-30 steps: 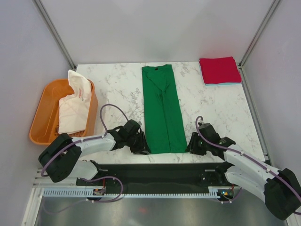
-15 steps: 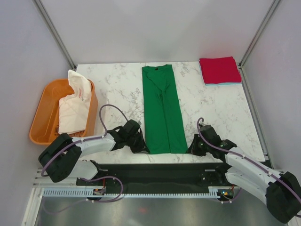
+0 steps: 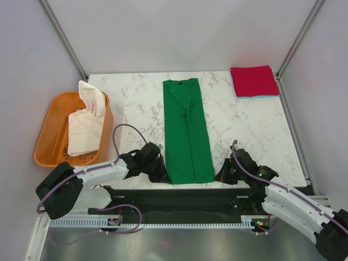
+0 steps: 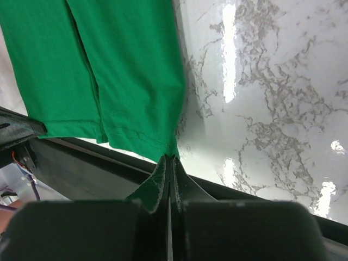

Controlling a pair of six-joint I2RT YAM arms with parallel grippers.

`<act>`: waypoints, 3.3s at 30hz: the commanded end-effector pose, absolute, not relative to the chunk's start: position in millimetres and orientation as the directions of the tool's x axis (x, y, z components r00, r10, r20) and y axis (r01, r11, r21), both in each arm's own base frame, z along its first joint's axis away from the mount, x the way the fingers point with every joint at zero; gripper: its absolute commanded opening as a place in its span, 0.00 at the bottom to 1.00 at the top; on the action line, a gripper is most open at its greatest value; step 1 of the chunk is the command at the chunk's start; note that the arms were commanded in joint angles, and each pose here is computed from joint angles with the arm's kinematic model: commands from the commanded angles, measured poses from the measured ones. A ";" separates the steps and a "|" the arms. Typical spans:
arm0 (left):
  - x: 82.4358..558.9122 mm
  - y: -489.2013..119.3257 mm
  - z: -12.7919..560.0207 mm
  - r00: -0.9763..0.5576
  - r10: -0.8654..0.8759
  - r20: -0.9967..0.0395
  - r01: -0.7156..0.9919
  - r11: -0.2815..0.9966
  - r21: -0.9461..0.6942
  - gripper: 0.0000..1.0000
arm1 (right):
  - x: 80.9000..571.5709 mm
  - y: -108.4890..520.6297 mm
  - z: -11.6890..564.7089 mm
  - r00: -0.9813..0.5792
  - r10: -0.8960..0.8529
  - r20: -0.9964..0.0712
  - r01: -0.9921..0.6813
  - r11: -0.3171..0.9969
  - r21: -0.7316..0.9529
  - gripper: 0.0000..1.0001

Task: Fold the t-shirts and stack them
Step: Fold the tshirt

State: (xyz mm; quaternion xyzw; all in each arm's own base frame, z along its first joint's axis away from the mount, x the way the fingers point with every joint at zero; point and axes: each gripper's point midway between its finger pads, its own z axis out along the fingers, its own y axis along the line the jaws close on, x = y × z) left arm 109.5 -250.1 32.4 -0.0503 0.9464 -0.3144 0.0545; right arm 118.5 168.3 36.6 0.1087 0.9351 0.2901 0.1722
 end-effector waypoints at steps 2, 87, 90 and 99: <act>111.3 -262.7 47.6 -0.990 -0.135 -0.038 -0.081 0.774 -0.628 0.02 | 127.6 168.3 45.4 -0.905 0.314 -0.285 0.107 0.820 0.563 0.00; 383.5 -223.2 73.7 -0.937 -0.237 -0.255 -0.035 0.792 -0.610 0.49 | 413.1 174.8 52.8 -0.904 -0.072 -0.421 -0.276 0.851 0.447 0.56; 380.8 -225.0 65.6 -0.942 -0.221 -0.251 -0.027 0.799 -0.601 0.49 | 406.7 173.1 45.1 -0.911 -0.083 -0.403 -0.278 0.846 0.455 0.56; 363.5 -222.4 34.8 -0.957 -0.200 -0.212 -0.053 0.834 -0.549 0.50 | 393.4 170.8 30.5 -0.922 -0.089 -0.378 -0.275 0.836 0.475 0.51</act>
